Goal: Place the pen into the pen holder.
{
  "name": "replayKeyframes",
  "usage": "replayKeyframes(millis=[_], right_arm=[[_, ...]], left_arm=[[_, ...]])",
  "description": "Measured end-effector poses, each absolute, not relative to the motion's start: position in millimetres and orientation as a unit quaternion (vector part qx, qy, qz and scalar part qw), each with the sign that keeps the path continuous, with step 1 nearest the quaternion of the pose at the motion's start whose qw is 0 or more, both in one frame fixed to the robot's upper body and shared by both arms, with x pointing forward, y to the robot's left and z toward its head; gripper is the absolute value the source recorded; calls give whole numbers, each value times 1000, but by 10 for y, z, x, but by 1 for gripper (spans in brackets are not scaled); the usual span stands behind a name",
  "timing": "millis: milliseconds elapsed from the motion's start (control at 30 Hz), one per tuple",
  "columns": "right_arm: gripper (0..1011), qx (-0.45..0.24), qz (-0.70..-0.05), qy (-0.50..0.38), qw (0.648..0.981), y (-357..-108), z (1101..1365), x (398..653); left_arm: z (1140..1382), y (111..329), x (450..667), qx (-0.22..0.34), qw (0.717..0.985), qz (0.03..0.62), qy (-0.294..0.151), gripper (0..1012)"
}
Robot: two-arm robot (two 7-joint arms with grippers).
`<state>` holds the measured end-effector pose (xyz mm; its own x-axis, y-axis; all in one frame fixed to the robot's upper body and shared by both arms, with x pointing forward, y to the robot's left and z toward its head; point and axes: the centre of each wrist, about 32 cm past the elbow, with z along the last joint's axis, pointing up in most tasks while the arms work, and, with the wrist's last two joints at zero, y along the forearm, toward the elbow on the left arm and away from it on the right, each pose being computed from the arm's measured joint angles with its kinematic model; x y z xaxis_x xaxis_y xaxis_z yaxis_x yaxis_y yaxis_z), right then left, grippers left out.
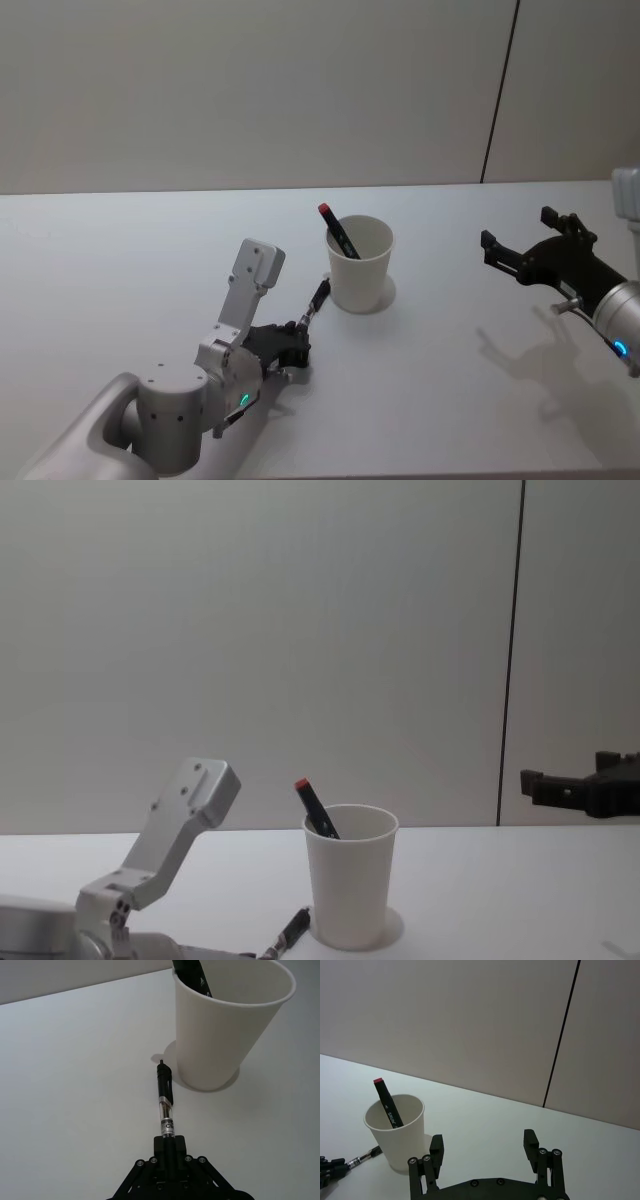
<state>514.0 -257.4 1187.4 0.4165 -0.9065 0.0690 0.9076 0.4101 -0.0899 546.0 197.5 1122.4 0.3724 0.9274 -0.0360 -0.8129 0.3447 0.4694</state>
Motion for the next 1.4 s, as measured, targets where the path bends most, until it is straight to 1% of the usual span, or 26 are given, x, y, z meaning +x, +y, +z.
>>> replayKeyframes(millis=[333,633,1133,1400], right_arm=[[1001,-57,-540,-5,840,-2575,11874,5140],[1001,-57,-540,-5,840,-2575,11874,5140],[1001,-57,-540,-5,840,-2575,11875,5140],[1001,-57,-540,-5,840,-2575,11874,5140]], left_arm=[[11267,2030,5431,190,801,553,131,134],[11377,2097,5372,171,802,563,98,134],[11562,2292,5130,127,809,574,35,134],[11660,2358,5005,111,809,577,8,134]])
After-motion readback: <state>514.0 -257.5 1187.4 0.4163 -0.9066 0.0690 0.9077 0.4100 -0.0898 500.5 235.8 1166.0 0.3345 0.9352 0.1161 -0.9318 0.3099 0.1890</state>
